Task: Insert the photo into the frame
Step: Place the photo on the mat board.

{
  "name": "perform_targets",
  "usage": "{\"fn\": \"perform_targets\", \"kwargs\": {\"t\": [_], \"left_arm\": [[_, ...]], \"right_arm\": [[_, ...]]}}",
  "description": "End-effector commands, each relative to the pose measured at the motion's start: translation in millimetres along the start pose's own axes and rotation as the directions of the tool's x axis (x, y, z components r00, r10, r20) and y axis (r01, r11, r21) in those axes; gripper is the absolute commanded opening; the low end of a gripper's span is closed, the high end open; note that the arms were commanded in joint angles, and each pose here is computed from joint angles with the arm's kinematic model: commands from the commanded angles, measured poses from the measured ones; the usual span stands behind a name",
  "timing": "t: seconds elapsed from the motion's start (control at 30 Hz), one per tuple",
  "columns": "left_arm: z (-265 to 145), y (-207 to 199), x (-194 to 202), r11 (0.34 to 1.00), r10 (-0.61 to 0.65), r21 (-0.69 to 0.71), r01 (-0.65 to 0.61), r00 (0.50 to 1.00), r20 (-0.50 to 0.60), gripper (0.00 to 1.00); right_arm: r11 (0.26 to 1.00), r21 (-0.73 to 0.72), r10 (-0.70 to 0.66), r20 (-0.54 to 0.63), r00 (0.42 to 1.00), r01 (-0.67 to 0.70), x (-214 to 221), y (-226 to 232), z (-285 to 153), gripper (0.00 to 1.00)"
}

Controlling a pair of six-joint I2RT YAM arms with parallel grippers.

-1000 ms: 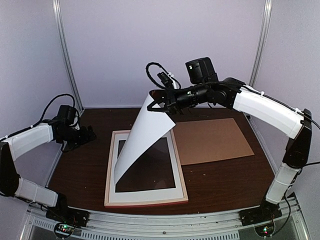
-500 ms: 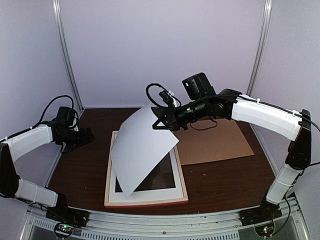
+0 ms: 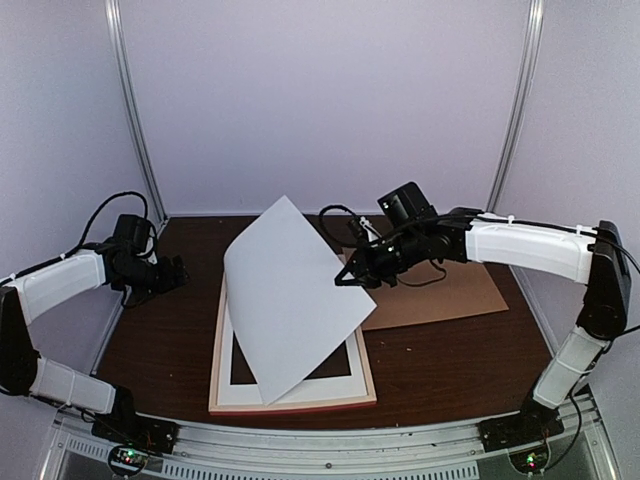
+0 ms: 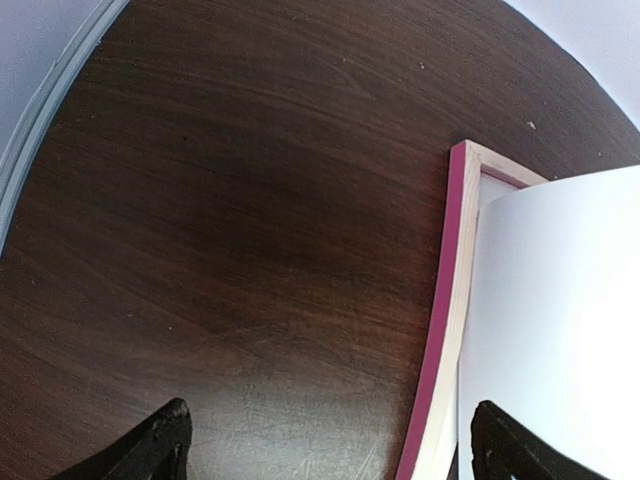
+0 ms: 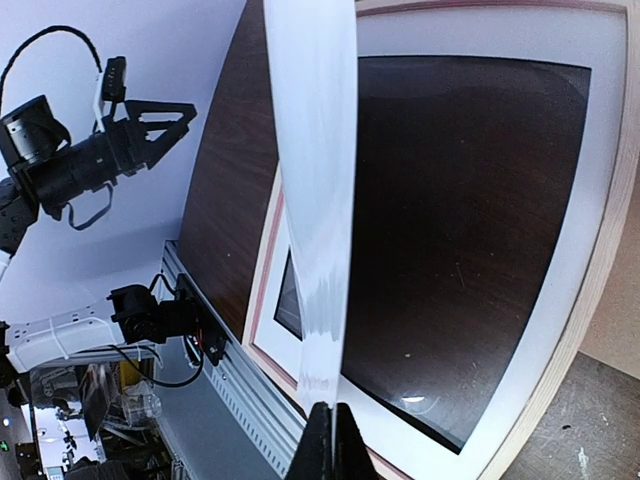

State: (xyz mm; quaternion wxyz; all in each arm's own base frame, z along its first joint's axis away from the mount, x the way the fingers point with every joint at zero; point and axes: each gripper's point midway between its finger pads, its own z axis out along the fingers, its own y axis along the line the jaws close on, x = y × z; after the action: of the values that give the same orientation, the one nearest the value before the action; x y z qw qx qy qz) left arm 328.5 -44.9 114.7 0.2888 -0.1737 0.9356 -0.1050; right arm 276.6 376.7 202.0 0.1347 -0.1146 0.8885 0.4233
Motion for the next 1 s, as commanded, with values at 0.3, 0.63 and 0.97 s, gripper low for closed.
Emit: {"fn": "perform_targets", "kwargs": {"t": [0.3, 0.63, 0.97], "left_arm": [[6, 1, 1, 1.0, 0.011, 0.015, -0.011, 1.0, 0.001, 0.98], [11, -1, 2, 1.0, 0.01, 0.023, -0.009, 1.0, -0.013, 0.98], [12, -1, 5, 1.0, 0.007, 0.028, -0.007, 1.0, -0.017, 0.98]], "right_arm": [[0.987, 0.085, 0.125, 0.15, 0.981, -0.139, 4, -47, -15, 0.0], [0.975, 0.024, 0.213, 0.168, 0.962, -0.22, 18, -57, 4, 0.0], [0.961, -0.055, 0.276, 0.153, 0.949, -0.27, 24, -49, 22, 0.0]]}}
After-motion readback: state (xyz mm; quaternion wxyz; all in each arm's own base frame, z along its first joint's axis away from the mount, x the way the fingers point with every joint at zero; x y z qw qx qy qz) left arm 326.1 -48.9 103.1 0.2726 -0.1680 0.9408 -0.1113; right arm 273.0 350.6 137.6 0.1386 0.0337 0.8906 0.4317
